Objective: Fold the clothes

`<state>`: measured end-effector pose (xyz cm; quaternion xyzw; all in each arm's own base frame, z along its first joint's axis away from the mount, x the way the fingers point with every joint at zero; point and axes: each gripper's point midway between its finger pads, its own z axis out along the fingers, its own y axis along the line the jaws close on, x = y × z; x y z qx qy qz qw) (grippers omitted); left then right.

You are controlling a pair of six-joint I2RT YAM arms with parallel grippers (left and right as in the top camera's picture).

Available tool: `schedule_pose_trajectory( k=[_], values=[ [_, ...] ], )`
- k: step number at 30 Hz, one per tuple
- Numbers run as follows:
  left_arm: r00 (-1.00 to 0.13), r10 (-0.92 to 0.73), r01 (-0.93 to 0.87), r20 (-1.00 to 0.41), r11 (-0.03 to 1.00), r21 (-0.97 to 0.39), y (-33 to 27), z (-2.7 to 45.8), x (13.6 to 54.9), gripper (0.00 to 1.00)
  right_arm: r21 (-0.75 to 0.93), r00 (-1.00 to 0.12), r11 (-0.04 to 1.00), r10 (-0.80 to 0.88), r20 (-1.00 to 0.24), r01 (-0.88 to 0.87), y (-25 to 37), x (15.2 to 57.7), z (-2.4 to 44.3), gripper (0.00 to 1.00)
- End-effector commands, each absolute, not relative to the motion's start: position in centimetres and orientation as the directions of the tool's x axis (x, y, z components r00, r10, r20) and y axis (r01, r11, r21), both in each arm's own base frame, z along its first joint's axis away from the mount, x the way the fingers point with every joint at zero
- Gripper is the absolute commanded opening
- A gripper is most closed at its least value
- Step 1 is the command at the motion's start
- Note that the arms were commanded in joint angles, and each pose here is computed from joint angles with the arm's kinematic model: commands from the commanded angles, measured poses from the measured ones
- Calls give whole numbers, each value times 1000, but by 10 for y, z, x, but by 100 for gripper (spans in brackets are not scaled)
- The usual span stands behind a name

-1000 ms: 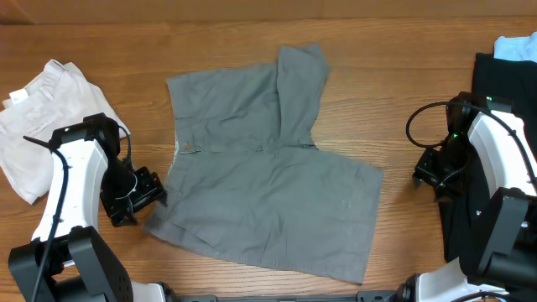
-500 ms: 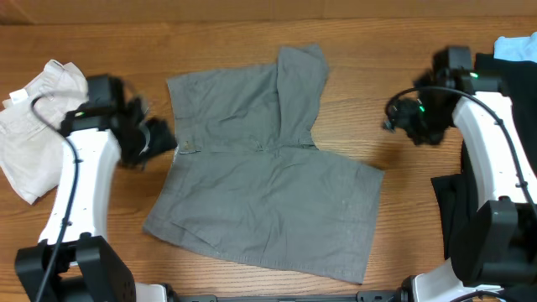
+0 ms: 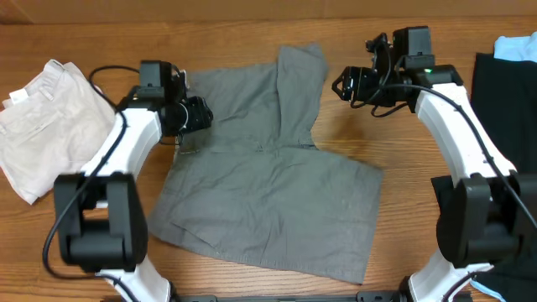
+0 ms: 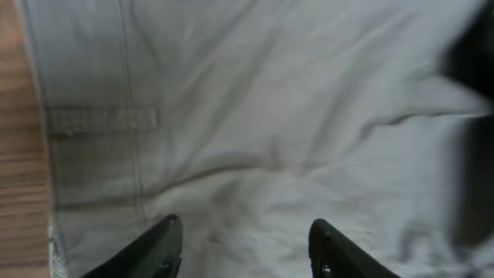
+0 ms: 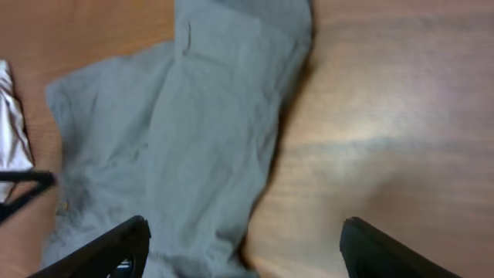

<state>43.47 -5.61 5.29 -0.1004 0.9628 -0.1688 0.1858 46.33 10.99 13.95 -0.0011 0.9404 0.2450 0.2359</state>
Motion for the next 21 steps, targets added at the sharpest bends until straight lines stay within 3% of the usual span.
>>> schedule_pose_trajectory(
  k=[1,8,21],
  values=[
    [-906,-282,-187,-315,935,-301,-41,35,438,62,502,-876,848,102,-471,-171,123,478,136,83],
    [-893,-294,-228,-341,948,-221,-25,16,446,68,553,-864,809,122,-488,-198,135,505,107,84],
    [-896,-301,-242,-327,947,-209,-23,-7,450,72,581,-854,788,149,-498,-201,148,527,72,84]
  ],
)
